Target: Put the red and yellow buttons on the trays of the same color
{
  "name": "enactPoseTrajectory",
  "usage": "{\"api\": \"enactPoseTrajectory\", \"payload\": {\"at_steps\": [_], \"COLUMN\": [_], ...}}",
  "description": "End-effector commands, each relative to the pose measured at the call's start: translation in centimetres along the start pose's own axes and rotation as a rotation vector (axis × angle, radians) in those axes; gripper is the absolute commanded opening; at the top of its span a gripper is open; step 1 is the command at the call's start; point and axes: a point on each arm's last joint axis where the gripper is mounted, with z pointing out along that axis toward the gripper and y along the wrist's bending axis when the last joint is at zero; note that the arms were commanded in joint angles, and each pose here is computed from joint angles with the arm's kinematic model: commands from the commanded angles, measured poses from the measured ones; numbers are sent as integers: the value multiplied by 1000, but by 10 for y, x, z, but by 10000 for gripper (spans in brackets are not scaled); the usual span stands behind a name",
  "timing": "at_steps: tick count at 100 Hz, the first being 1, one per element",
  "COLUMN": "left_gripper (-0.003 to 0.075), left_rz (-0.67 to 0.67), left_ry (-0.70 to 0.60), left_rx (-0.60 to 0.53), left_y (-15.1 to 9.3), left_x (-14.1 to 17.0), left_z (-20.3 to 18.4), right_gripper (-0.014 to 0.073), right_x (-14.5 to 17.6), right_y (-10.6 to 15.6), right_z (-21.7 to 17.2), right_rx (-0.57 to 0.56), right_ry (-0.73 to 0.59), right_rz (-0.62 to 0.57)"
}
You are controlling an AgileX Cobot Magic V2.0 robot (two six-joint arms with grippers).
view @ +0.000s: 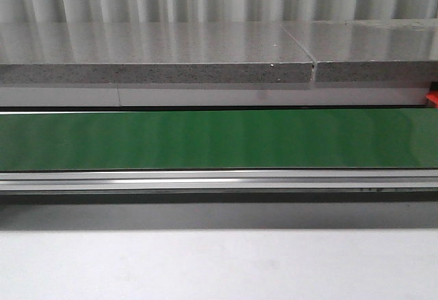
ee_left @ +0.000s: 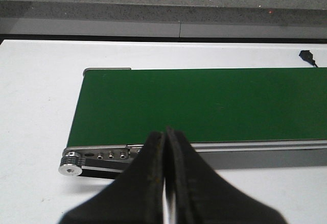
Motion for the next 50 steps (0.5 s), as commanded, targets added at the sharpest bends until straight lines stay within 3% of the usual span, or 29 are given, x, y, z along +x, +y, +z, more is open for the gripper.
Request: {"api": "enactPoseTrajectory", "payload": {"at_steps": [1, 50], "left_gripper": [-21, -21], "left_rz": [-13, -13], "left_ry": [-92, -92], "left_rx": [9, 9], "left_y": [-1, -1], "left_x": [-14, -14], "left_z": [-4, -4], "right_gripper": [-8, -8], "right_x": [-8, 6], "right_y": [-6, -2], "right_z": [-1, 37], "right_rx": [6, 8], "right_ry": [-90, 13], "right_rz": [15, 7]}}
